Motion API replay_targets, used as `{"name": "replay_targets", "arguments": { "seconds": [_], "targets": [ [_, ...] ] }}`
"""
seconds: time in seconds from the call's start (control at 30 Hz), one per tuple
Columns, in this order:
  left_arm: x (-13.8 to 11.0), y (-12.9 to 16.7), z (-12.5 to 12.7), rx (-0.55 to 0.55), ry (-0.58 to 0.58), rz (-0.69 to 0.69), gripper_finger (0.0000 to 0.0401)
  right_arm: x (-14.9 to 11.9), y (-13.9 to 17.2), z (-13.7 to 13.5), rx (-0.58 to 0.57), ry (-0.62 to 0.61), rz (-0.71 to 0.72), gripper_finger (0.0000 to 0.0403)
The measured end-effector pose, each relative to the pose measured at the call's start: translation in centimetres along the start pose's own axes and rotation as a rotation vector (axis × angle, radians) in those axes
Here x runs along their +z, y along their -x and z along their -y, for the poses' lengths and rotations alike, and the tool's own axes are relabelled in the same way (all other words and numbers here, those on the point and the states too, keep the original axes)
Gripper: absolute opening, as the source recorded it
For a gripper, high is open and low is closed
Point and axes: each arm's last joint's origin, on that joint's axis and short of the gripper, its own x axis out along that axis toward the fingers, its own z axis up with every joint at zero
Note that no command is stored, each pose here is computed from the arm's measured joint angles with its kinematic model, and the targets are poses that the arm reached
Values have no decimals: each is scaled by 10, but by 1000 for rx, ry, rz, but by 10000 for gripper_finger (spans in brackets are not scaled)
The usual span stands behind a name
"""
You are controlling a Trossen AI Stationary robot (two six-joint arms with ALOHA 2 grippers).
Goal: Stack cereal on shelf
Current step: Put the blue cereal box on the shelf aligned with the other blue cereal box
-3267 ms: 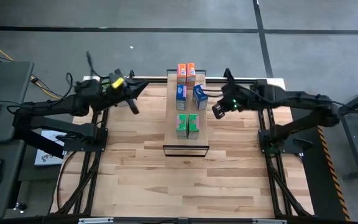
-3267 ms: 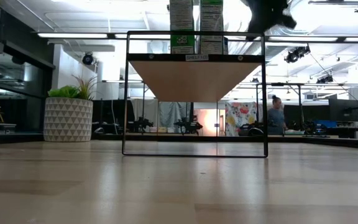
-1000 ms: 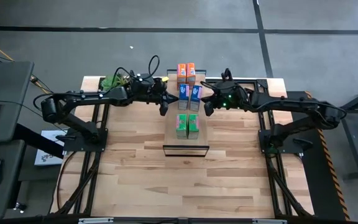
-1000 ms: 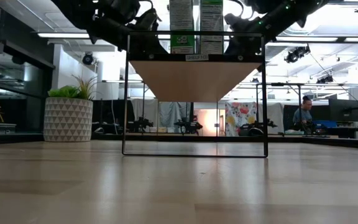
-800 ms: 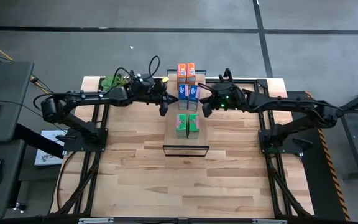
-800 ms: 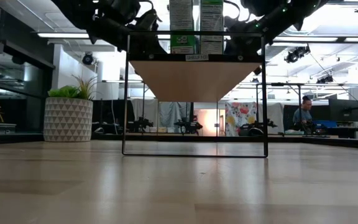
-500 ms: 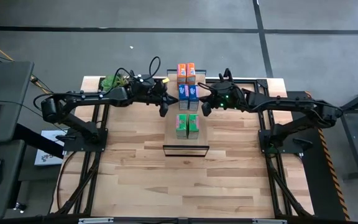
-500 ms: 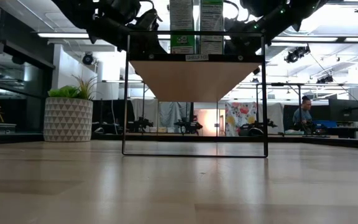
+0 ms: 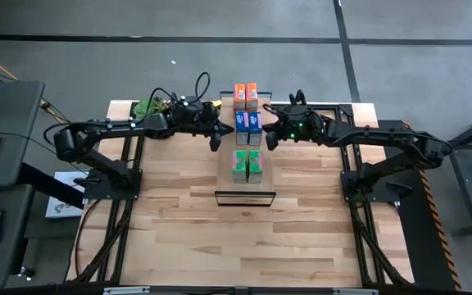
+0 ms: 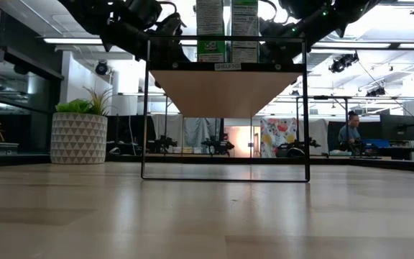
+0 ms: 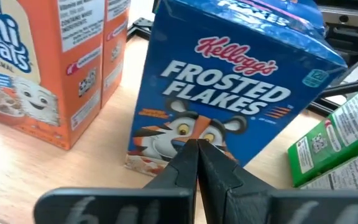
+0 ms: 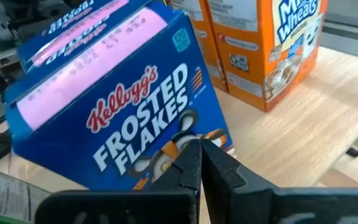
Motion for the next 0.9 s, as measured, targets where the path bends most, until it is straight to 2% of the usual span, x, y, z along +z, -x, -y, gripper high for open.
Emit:
{"name": "replay_targets", "arguments": {
  "seconds": [0.23, 0.47, 0.9],
  "targets": [
    [0, 0, 2, -59, -5, -10, 0, -1, 0, -1, 25, -11, -16, 0],
    [0, 0, 2, -64, -26, -10, 0, -2, 0, -5, 54, -13, -29, 0],
    [-1, 1, 2, -92, -24, -21, 0, -3, 0, -5, 13, 2, -8, 0]
  ]
}}
